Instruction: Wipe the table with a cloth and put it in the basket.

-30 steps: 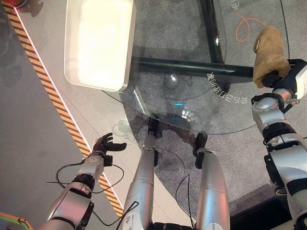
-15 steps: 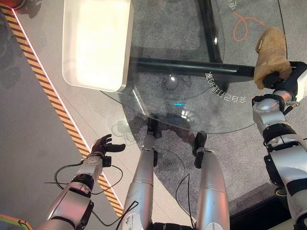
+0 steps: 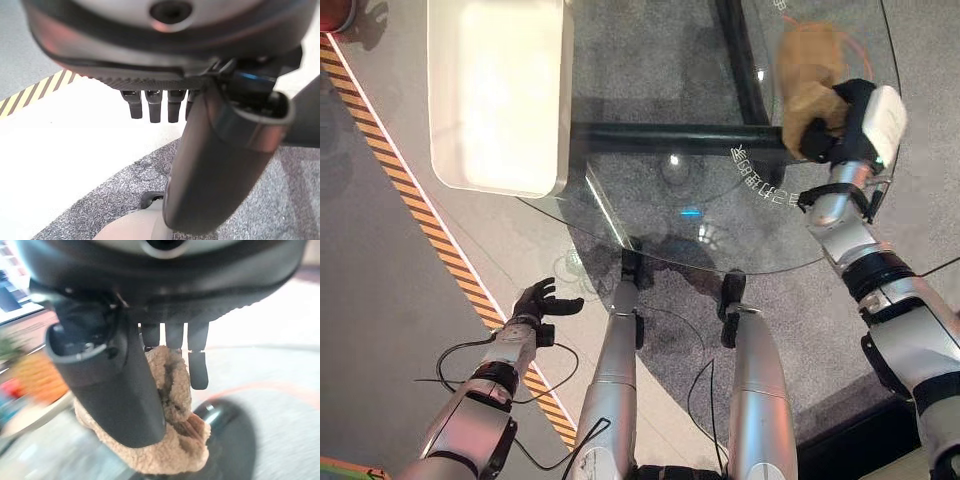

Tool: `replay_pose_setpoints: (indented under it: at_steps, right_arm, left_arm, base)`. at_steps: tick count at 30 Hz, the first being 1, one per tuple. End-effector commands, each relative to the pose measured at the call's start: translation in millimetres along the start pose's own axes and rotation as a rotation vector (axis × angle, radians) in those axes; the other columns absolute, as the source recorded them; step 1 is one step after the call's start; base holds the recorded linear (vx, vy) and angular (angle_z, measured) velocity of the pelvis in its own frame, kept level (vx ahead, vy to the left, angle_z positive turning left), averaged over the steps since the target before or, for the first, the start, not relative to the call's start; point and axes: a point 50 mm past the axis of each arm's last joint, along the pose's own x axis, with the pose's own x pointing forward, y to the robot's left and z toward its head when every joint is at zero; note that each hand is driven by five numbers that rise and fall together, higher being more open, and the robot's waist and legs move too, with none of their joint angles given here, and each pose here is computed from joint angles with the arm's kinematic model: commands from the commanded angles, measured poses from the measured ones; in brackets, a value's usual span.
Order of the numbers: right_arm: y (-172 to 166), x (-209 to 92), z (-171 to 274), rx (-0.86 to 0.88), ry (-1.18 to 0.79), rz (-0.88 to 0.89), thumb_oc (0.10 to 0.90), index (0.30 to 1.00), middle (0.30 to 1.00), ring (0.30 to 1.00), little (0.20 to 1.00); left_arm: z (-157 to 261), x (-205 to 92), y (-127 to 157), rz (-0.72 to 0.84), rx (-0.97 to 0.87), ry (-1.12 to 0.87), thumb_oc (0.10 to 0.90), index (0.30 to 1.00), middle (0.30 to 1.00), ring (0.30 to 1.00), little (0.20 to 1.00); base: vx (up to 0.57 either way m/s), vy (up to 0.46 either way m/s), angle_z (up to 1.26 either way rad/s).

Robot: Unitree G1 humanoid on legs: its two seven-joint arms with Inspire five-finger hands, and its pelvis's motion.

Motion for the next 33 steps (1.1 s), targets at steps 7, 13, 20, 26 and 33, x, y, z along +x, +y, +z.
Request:
replay_pose_setpoints:
  at_steps: [7, 13, 20, 26, 33]
  right_arm:
    - [14, -4, 93, 0.007, -0.359, 0.104, 0.100, 0.300, 0.300, 0.300, 0.200]
    - [48, -34, 109, -0.048, -0.459, 0.307, 0.100, 0.300, 0.300, 0.300, 0.200]
    - [71, -60, 112, -0.102, -0.532, 0.456, 0.100, 0.300, 0.300, 0.300, 0.200]
    - [91, -89, 117, -0.108, -0.609, 0.617, 0.100, 0.300, 0.300, 0.300, 0.200]
    - [99, -113, 126, -0.070, -0.688, 0.729, 0.100, 0.300, 0.300, 0.300, 0.200]
  left_arm:
    - [-18, -3, -11, 0.021, 0.003, 0.030, 0.800, 0.900, 0.900, 0.900, 0.900]
    - [-21, -4, -22, -0.001, 0.006, 0.028, 0.800, 0.900, 0.900, 0.900, 0.900]
    - [-22, -5, -30, -0.015, 0.005, 0.025, 0.800, 0.900, 0.900, 0.900, 0.900]
    - [-23, -5, -34, -0.019, 0.000, 0.026, 0.800, 0.900, 0.900, 0.900, 0.900]
    - [-19, -4, -30, -0.013, -0.008, 0.028, 0.800, 0.900, 0.900, 0.900, 0.900]
  base:
    - [0.00, 0.005, 0.00]
    - [0.01, 0.015, 0.07]
    - [0.00, 0.005, -0.04]
    - [0.00, 0.006, -0.02]
    - [0.00, 0.000, 0.01]
